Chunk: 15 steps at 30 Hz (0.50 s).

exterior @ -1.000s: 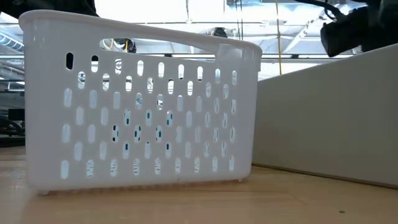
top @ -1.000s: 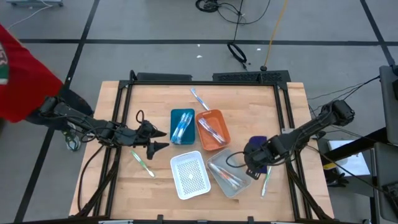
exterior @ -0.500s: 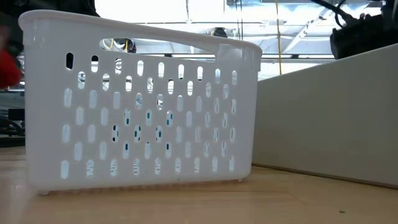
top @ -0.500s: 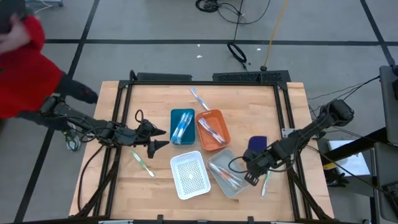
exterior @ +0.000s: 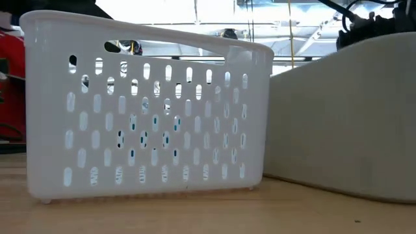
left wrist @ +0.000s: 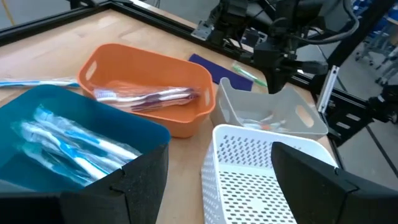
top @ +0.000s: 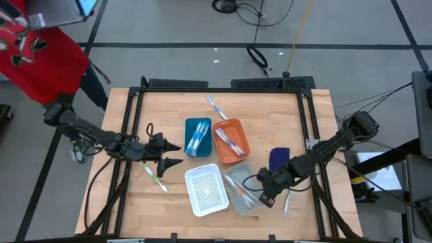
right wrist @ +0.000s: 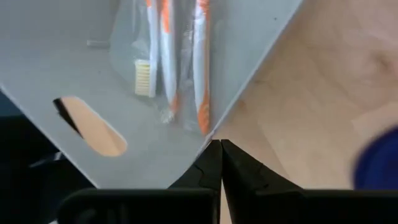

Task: Pick & Place Toothbrushes
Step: Adjust the gray bin on the table

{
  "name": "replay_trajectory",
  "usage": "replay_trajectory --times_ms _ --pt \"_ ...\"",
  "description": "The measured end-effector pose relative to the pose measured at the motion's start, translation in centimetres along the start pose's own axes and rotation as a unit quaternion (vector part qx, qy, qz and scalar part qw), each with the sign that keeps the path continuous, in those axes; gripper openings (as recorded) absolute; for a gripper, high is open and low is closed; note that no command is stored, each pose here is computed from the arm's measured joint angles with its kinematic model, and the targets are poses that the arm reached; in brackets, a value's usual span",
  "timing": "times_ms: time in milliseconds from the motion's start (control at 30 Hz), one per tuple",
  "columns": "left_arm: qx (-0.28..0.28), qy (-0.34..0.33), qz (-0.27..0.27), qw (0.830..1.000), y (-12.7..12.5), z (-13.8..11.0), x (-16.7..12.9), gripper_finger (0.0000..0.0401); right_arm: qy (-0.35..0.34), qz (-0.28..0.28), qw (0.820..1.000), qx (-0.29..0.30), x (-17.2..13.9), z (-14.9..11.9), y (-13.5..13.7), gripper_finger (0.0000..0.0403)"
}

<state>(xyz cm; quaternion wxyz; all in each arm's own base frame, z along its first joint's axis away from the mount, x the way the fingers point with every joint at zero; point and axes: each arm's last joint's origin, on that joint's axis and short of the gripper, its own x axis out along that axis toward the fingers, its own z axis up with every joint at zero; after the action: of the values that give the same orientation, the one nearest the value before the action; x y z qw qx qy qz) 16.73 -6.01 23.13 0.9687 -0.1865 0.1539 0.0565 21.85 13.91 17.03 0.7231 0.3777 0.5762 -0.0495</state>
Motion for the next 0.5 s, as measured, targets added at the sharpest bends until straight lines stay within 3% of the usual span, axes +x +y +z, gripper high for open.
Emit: replay_trajectory --times_ms 500 --pt "0.009 0.005 -0.036 0.999 -1.0 -0.4 -0.7 0.0285 -0.026 0.076 0.997 0.000 0.5 0.6 1.5 0.0000"
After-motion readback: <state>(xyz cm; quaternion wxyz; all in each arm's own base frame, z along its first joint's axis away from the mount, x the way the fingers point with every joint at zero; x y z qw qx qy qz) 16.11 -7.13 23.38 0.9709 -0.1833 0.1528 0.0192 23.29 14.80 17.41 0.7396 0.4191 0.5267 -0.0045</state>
